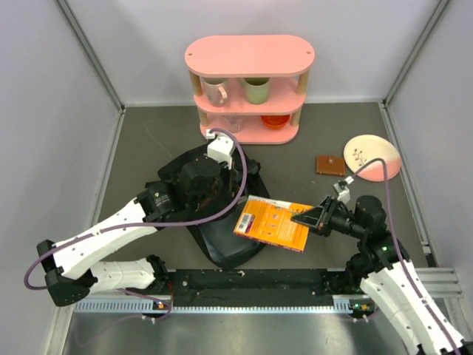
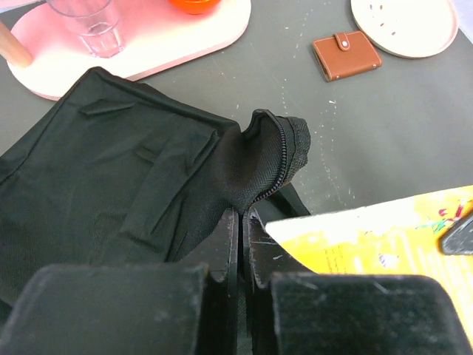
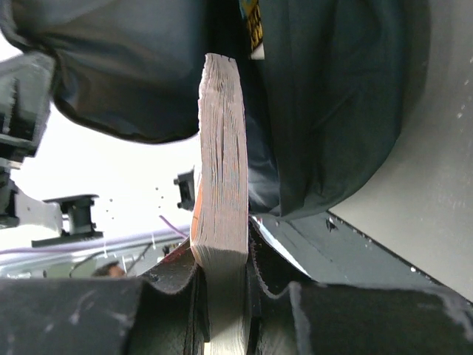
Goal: Pack the student bag
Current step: Place the book in the student bag.
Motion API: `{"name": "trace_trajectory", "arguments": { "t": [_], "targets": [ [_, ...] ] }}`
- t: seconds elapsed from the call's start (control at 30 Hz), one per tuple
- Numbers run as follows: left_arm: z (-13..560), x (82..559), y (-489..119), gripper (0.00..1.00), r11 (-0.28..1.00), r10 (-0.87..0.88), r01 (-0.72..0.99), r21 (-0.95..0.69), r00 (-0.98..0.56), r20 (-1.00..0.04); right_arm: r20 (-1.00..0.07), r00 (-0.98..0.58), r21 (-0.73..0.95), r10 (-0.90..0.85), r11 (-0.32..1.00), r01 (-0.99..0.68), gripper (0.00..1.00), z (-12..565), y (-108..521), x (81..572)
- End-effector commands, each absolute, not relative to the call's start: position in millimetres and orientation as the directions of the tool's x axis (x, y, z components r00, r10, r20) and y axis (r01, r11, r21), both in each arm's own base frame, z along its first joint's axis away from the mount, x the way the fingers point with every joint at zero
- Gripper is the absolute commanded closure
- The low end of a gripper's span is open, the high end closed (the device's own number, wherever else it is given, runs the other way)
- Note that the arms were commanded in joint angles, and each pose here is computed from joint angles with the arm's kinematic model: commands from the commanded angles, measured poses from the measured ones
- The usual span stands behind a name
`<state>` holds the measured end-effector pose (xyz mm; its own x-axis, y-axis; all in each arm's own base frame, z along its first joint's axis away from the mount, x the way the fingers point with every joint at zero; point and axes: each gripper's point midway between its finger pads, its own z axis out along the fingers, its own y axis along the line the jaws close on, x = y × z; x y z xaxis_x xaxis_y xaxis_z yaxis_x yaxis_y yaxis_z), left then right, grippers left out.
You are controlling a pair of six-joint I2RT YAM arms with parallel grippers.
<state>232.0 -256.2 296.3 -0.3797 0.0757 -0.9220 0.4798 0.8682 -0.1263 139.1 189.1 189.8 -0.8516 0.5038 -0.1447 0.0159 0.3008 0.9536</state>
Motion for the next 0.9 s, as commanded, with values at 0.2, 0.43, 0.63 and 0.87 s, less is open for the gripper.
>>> {"name": "trace_trajectory", "arguments": {
  "t": [0.2,0.43,0.63,0.87],
  "targets": [
    [346.1,231.3,-266.7,1.0,0.823,-0.097,0.511,-0.248,-0.303,-0.948,-0.259,-0.803,0.959,0.537,0.239,-0.15,1.0,227.2,251.3,169.2],
    [345.3,225.4,-264.1,1.0,0.811,-0.106,0.522,-0.264,-0.313,-0.944,-0.296,-0.733,0.946,0.612,0.295,-0.135,1.0,219.5,282.0,212.2],
    [350.1,222.7,-258.4,1.0,0.81,-0.122,0.52,-0.272,-0.305,-0.944,-0.27,-0.577,0.963,0.771,0.225,-0.15,1.0,238.8,301.4,250.0],
    [355.6,218.5,-256.9,1.0,0.798,-0.128,0.533,-0.282,-0.307,-0.943,-0.228,-0.434,0.969,0.872,0.249,-0.009,1.0,211.5,335.9,293.4]
  ]
}}
